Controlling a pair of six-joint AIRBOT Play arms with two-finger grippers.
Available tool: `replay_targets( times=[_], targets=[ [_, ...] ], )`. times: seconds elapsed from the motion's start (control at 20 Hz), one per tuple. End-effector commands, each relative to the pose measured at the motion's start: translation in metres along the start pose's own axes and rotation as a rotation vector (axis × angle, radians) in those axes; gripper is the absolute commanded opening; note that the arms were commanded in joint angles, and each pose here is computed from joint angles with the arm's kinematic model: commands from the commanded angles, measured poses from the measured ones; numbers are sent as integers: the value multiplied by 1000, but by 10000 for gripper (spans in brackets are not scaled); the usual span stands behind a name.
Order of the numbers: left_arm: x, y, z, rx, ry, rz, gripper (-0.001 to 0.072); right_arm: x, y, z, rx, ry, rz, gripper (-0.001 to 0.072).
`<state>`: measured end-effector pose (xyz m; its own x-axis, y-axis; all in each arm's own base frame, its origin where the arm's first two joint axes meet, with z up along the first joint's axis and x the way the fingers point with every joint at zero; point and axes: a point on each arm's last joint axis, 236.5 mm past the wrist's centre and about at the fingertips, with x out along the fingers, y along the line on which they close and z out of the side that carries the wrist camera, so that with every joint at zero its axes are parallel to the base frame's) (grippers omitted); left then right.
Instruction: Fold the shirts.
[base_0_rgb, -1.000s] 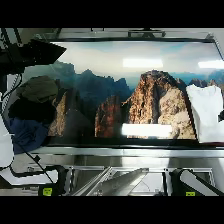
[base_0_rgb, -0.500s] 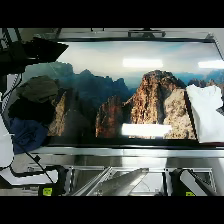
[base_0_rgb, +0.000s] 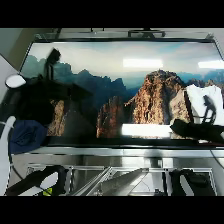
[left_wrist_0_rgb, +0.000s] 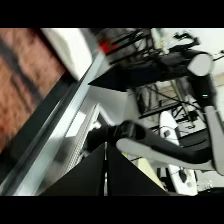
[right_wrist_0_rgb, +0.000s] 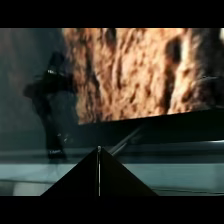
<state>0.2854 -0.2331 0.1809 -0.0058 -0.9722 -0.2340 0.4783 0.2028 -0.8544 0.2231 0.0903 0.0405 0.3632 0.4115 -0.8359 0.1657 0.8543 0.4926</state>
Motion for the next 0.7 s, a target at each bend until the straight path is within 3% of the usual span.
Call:
replay_targets(
  times=[0.0, 0.3, 0.65],
  targets=[
    [23, 43, -64, -108, 31, 142, 14, 36, 5, -44, -96, 45, 43, 21],
    [23, 40, -72, -106, 10, 149, 13, 41, 24, -47, -65, 60, 119, 21],
    [23, 41, -71, -107, 9, 152, 14, 42, 18, -45, -139, 46, 99, 21]
  ],
)
